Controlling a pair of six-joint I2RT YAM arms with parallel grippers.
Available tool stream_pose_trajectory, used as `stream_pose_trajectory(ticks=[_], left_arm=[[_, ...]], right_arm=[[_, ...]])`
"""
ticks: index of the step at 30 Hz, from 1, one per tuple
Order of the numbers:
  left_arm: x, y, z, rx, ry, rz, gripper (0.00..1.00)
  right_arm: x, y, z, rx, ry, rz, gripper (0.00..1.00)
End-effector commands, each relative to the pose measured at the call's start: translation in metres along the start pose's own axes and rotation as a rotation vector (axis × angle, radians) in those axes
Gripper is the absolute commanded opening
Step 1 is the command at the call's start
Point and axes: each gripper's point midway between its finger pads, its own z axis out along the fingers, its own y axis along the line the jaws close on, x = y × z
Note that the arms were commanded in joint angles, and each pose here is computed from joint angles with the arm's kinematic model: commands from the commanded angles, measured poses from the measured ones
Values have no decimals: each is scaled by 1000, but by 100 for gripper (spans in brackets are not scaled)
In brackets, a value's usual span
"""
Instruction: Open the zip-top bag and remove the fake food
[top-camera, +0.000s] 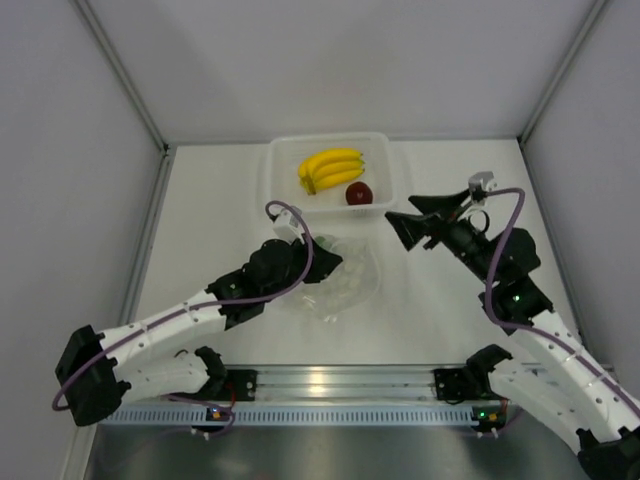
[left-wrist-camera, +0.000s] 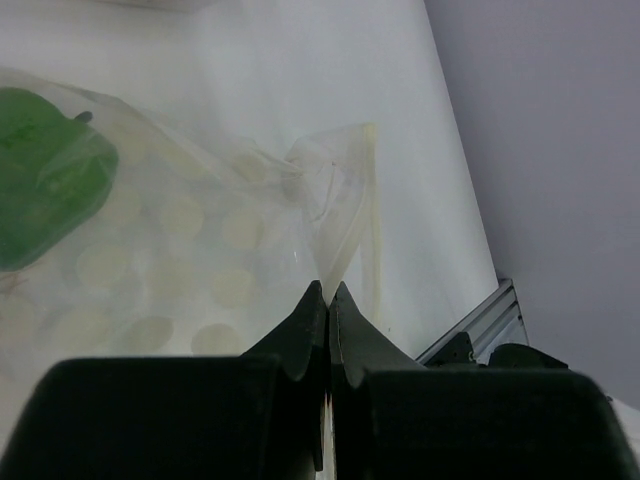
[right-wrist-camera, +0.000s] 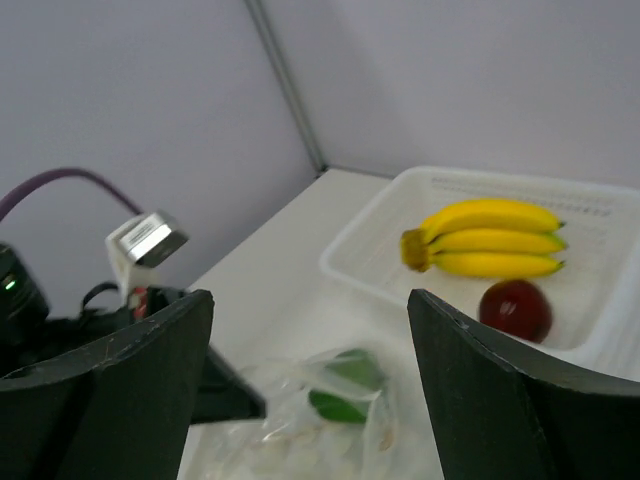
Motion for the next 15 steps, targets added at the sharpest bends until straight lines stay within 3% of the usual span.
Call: stream_pose_trajectory(ticks=[1, 4, 6, 7, 11, 15], left_arm=[[-20, -39, 9, 112, -64, -93, 0], [-22, -59, 19, 119, -88, -90, 0], [-20, -73, 25, 105, -113, -88, 0], [-20, -77, 27, 101, -126, -105, 0], [-12, -105, 30, 124, -171, -146, 0], [2, -125, 40, 143, -139, -155, 0]], right_arm=[[56, 41, -36, -181, 183, 233, 79], [83, 41, -67, -143, 283, 298, 71], [91, 27, -81, -49, 279, 303, 67], [108, 16, -92, 23, 338, 310, 65], [98, -7, -118, 196, 379, 235, 64], [90, -10, -127, 221, 408, 171, 64]])
